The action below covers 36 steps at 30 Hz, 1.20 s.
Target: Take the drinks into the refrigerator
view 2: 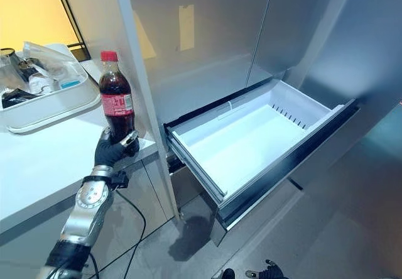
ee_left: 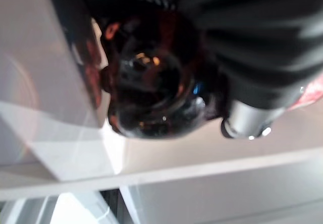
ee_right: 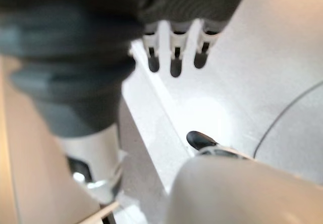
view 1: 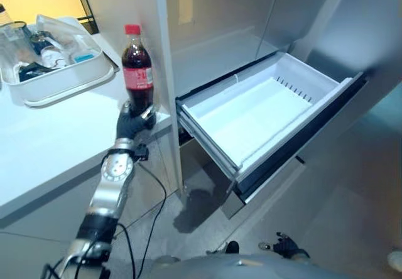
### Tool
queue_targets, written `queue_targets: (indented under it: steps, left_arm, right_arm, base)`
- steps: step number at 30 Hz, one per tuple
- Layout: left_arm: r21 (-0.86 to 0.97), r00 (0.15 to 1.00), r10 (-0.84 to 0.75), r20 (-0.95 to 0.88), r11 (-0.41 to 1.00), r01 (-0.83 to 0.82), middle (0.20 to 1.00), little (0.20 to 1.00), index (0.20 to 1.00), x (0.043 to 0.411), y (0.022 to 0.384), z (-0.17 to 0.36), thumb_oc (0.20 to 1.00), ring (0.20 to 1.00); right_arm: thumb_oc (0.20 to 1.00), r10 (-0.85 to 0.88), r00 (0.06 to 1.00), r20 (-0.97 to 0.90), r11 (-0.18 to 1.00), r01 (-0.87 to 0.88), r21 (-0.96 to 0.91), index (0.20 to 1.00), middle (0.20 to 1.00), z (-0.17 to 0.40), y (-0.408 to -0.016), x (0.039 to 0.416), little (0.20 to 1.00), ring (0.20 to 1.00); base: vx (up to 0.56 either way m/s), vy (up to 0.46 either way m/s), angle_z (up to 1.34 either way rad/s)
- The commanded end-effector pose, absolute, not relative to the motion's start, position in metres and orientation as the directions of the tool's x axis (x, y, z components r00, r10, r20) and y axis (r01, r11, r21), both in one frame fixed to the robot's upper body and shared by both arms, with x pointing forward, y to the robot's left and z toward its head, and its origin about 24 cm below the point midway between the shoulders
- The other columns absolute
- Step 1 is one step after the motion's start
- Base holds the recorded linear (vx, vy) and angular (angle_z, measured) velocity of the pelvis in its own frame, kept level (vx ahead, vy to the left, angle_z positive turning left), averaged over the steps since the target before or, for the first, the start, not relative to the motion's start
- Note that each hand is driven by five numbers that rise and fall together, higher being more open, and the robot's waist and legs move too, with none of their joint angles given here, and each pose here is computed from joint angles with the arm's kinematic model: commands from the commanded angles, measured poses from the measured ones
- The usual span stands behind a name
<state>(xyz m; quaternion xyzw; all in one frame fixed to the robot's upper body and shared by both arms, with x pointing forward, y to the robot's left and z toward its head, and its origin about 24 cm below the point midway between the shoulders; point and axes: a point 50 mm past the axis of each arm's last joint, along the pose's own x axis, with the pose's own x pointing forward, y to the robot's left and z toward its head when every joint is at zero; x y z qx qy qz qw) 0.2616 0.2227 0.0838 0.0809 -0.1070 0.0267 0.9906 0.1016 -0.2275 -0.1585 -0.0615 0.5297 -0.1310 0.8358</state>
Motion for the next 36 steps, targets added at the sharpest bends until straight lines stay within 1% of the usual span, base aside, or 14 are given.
queue_targets:
  steps: [1, 3, 4, 7, 8, 9, 10, 14, 17, 18, 19, 22, 30, 36]
  left_arm:
    - [0.047, 0.950, -0.014, 0.310, 0.999, -0.001, 0.200, 0.200, 0.200, 0.250, 0.223, 0.099, 0.200, 0.200]
    - [0.046, 0.950, -0.036, 0.311, 0.999, 0.023, 0.200, 0.200, 0.200, 0.246, 0.223, 0.099, 0.200, 0.200]
    - [0.020, 0.934, -0.090, 0.346, 0.996, 0.089, 0.200, 0.200, 0.200, 0.241, 0.218, 0.106, 0.200, 0.200]
    - [-0.002, 0.930, -0.113, 0.351, 0.993, 0.121, 0.200, 0.200, 0.200, 0.231, 0.218, 0.106, 0.200, 0.200]
    - [-0.003, 0.925, -0.124, 0.359, 0.991, 0.134, 0.200, 0.200, 0.200, 0.227, 0.218, 0.107, 0.200, 0.200]
    - [-0.020, 0.925, -0.113, 0.364, 0.991, 0.129, 0.200, 0.200, 0.200, 0.222, 0.220, 0.106, 0.200, 0.200]
    - [-0.010, 0.922, -0.124, 0.367, 0.990, 0.138, 0.200, 0.200, 0.200, 0.220, 0.220, 0.107, 0.200, 0.200]
    - [-0.032, 0.910, -0.147, 0.387, 0.984, 0.173, 0.200, 0.200, 0.200, 0.221, 0.212, 0.107, 0.200, 0.200]
    - [-0.014, 0.905, -0.150, 0.399, 0.986, 0.169, 0.200, 0.200, 0.200, 0.222, 0.212, 0.110, 0.200, 0.200]
    - [-0.013, 0.905, -0.150, 0.399, 0.986, 0.169, 0.200, 0.200, 0.200, 0.222, 0.212, 0.110, 0.200, 0.200]
    - [-0.004, 0.896, -0.165, 0.411, 0.983, 0.183, 0.200, 0.200, 0.200, 0.222, 0.209, 0.112, 0.200, 0.200]
    - [0.019, 0.890, -0.180, 0.418, 0.982, 0.190, 0.200, 0.200, 0.200, 0.223, 0.209, 0.115, 0.200, 0.200]
    - [0.044, 0.880, -0.218, 0.421, 0.974, 0.220, 0.200, 0.200, 0.200, 0.224, 0.205, 0.116, 0.200, 0.200]
    - [0.057, 0.884, -0.261, 0.388, 0.964, 0.260, 0.200, 0.200, 0.200, 0.224, 0.200, 0.109, 0.200, 0.200]
  right_arm:
    - [1.000, -0.391, 0.443, -0.807, 0.902, 0.358, -0.241, 1.000, 1.000, -0.145, -0.255, 0.125, 1.000, 1.000]
    - [1.000, -0.406, 0.454, -0.793, 0.889, 0.399, -0.227, 1.000, 1.000, -0.142, -0.261, 0.129, 1.000, 1.000]
    - [1.000, -0.475, 0.373, -0.797, 0.815, 0.529, -0.237, 1.000, 1.000, -0.143, -0.281, 0.106, 1.000, 1.000]
    - [1.000, -0.484, 0.423, -0.766, 0.779, 0.607, -0.157, 1.000, 1.000, -0.138, -0.274, 0.125, 1.000, 1.000]
    - [1.000, -0.510, 0.498, -0.701, 0.771, 0.627, -0.115, 1.000, 1.000, -0.127, -0.274, 0.145, 1.000, 1.000]
    - [1.000, -0.587, 0.660, -0.469, 0.770, 0.634, -0.071, 1.000, 1.000, -0.084, -0.296, 0.175, 1.000, 1.000]
    - [1.000, -0.612, 0.725, -0.317, 0.773, 0.633, -0.043, 1.000, 1.000, -0.054, -0.305, 0.185, 1.000, 1.000]
    - [1.000, -0.629, 0.777, 0.042, 0.776, 0.630, -0.024, 1.000, 1.000, 0.016, -0.307, 0.209, 1.000, 1.000]
    - [1.000, -0.576, 0.765, 0.290, 0.808, 0.587, 0.056, 1.000, 1.000, 0.071, -0.295, 0.220, 1.000, 1.000]
    - [1.000, -0.576, 0.765, 0.290, 0.808, 0.587, 0.055, 1.000, 1.000, 0.071, -0.294, 0.220, 1.000, 1.000]
    - [1.000, -0.520, 0.743, 0.422, 0.842, 0.530, 0.104, 1.000, 1.000, 0.102, -0.283, 0.224, 1.000, 1.000]
    - [1.000, -0.433, 0.697, 0.572, 0.884, 0.452, 0.120, 1.000, 1.000, 0.139, -0.268, 0.225, 1.000, 1.000]
    - [1.000, -0.225, 0.558, 0.799, 0.951, 0.303, 0.056, 1.000, 1.000, 0.201, -0.231, 0.217, 1.000, 1.000]
    - [1.000, 0.051, 0.498, 0.866, 0.996, 0.038, -0.081, 1.000, 1.000, 0.226, -0.192, 0.212, 1.000, 1.000]
  base:
    - [0.00, 0.000, 0.00]
    - [0.00, 0.000, 0.00]
    - [-0.01, 0.037, -0.02]
    - [0.00, 0.016, 0.00]
    - [0.02, 0.035, -0.01]
    - [0.02, 0.044, -0.01]
    - [0.00, 0.039, -0.04]
    - [0.00, 0.015, -0.03]
    - [-0.01, 0.004, -0.01]
    - [0.02, 0.018, -0.03]
    - [0.00, 0.000, 0.00]
    - [0.00, 0.000, 0.00]
    - [0.00, 0.000, 0.00]
    - [0.00, 0.000, 0.00]
